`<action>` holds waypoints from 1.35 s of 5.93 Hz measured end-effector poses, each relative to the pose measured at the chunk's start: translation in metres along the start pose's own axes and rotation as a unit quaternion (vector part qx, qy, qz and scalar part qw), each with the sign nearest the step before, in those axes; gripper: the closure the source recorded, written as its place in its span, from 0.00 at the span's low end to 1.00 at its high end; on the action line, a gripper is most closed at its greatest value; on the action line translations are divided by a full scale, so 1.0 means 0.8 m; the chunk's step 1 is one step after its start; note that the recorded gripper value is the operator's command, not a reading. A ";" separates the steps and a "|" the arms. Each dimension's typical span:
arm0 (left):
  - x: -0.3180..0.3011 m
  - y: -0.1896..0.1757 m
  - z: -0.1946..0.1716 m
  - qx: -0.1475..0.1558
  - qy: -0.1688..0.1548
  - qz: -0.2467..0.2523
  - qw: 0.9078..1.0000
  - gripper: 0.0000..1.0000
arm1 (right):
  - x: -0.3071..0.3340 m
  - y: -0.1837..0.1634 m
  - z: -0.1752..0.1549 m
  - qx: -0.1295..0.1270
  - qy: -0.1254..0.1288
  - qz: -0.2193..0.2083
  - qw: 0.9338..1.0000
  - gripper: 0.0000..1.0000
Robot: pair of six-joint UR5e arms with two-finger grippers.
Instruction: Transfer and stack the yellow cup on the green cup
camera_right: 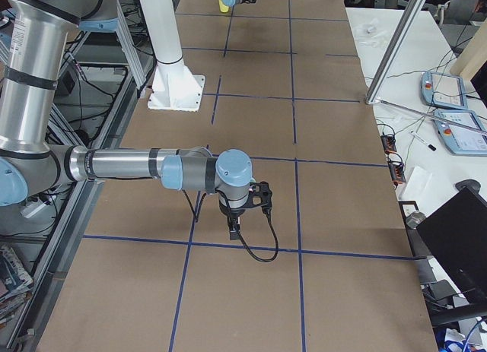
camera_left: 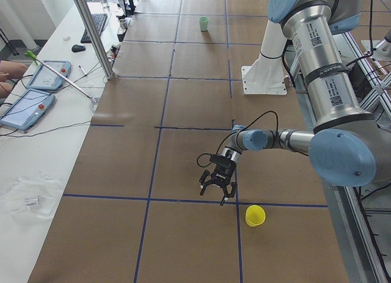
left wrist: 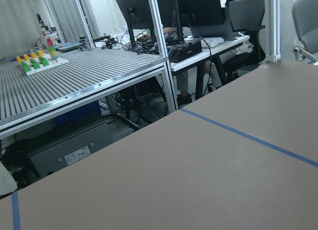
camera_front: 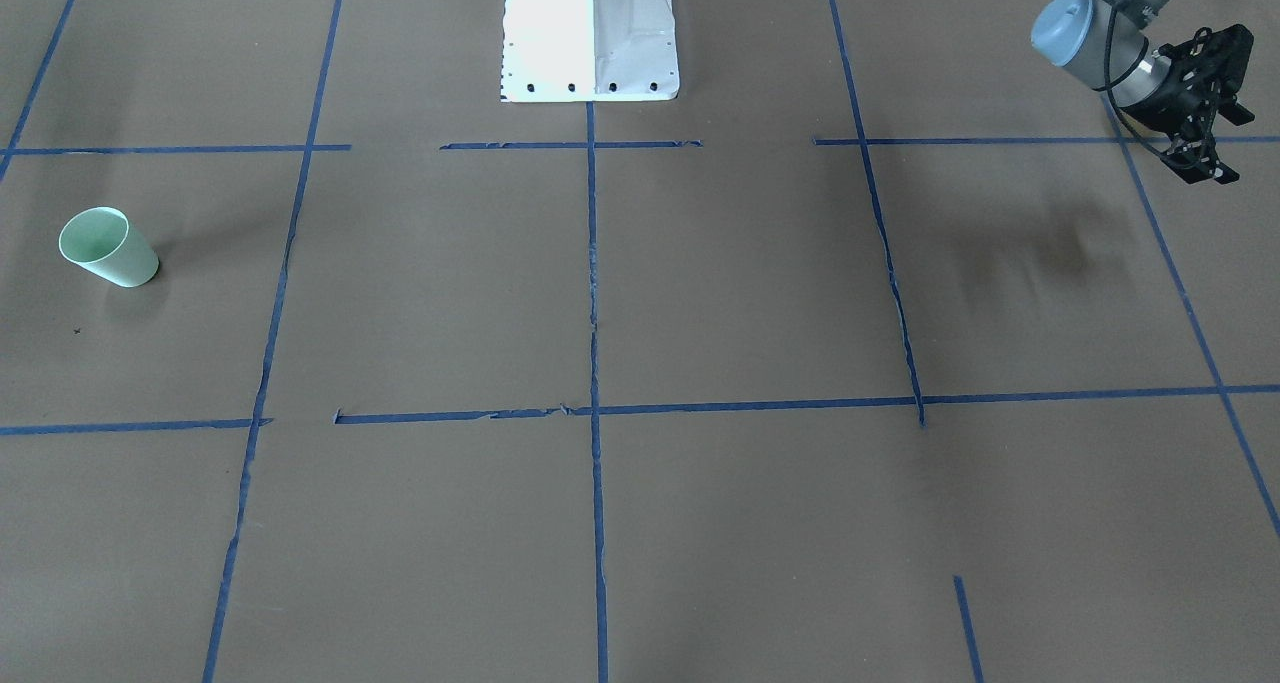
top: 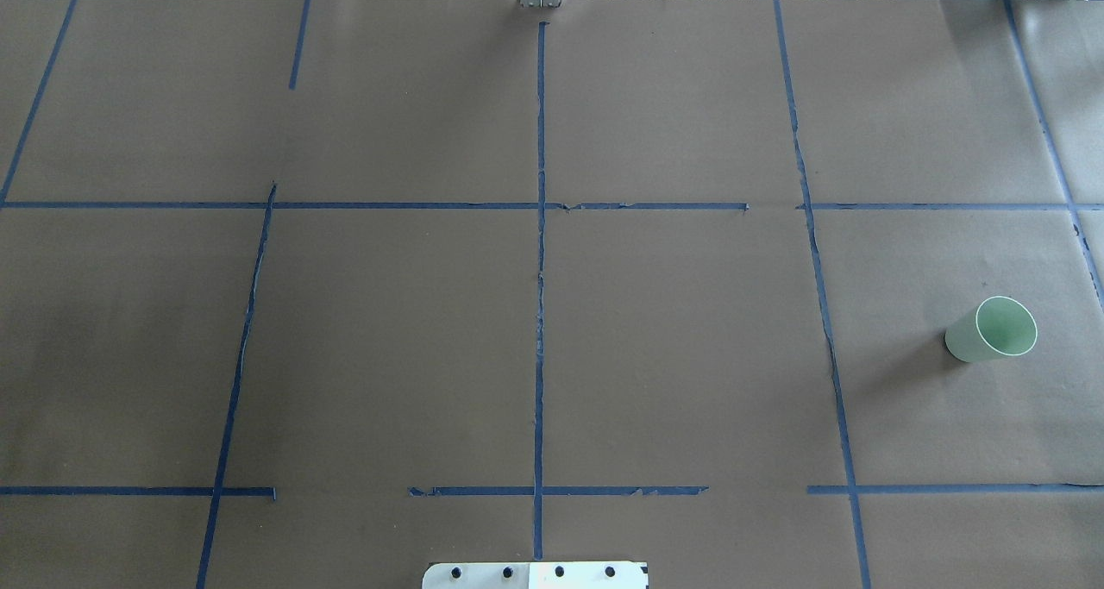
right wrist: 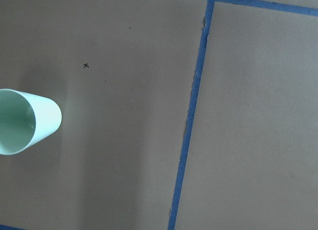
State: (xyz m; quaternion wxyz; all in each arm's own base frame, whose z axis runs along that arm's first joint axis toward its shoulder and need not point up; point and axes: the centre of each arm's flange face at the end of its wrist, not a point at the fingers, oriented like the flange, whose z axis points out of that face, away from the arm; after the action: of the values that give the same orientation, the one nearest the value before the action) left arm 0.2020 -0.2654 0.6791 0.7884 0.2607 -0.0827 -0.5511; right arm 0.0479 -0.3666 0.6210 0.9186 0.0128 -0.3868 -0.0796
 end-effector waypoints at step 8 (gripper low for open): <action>-0.074 0.130 -0.072 0.031 -0.157 -0.098 0.982 0.00 | 0.000 -0.001 0.000 0.000 0.000 -0.002 1.000 0.00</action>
State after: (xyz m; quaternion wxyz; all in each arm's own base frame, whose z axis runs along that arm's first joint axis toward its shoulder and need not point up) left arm 0.2895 -0.1665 0.6913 0.6994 0.2019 -0.1969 -0.6567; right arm 0.0476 -0.3675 0.6210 0.9185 0.0137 -0.3867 -0.0818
